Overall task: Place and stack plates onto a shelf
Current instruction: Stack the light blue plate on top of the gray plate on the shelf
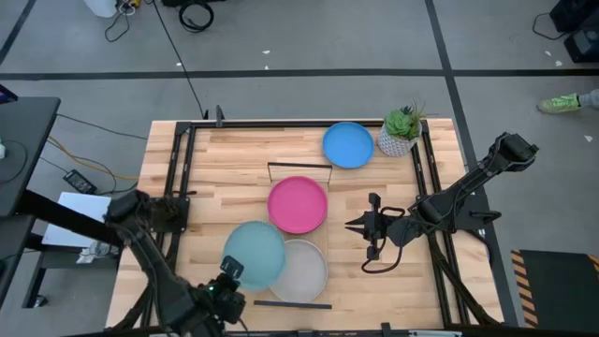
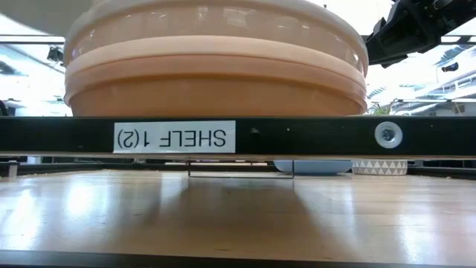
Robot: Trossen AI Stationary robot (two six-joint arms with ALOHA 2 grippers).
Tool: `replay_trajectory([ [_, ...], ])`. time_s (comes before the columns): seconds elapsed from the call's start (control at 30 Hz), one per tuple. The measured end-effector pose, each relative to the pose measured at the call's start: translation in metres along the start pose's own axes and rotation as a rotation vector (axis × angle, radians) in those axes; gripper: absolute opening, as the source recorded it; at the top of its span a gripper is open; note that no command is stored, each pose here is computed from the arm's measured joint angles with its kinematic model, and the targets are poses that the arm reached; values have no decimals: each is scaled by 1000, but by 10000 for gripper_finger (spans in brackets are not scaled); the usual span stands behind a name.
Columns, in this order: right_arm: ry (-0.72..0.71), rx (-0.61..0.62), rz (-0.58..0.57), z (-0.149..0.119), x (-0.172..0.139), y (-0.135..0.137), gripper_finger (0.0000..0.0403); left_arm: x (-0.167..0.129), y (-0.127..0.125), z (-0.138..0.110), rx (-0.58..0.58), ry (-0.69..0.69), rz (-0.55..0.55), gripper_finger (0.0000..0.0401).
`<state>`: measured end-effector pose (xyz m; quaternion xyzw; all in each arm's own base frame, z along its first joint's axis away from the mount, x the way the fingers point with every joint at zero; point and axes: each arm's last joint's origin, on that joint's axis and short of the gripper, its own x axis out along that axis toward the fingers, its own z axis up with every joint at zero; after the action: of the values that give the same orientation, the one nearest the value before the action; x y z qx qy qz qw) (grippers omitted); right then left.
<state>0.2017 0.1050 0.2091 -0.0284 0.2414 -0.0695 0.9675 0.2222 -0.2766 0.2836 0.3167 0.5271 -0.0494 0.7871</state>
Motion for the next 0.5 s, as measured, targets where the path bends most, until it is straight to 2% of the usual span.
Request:
replay_trajectory([
  [0.07,0,-1,0,0,0,0,50,1,10,7,17,-46,-32,14],
  [0.27,0,-19,0,0,0,0,50,17,34,29,160,-137,-177,14],
  [0.5,7,-22,24,0,0,1,50,34,63,39,216,-183,-308,14],
])
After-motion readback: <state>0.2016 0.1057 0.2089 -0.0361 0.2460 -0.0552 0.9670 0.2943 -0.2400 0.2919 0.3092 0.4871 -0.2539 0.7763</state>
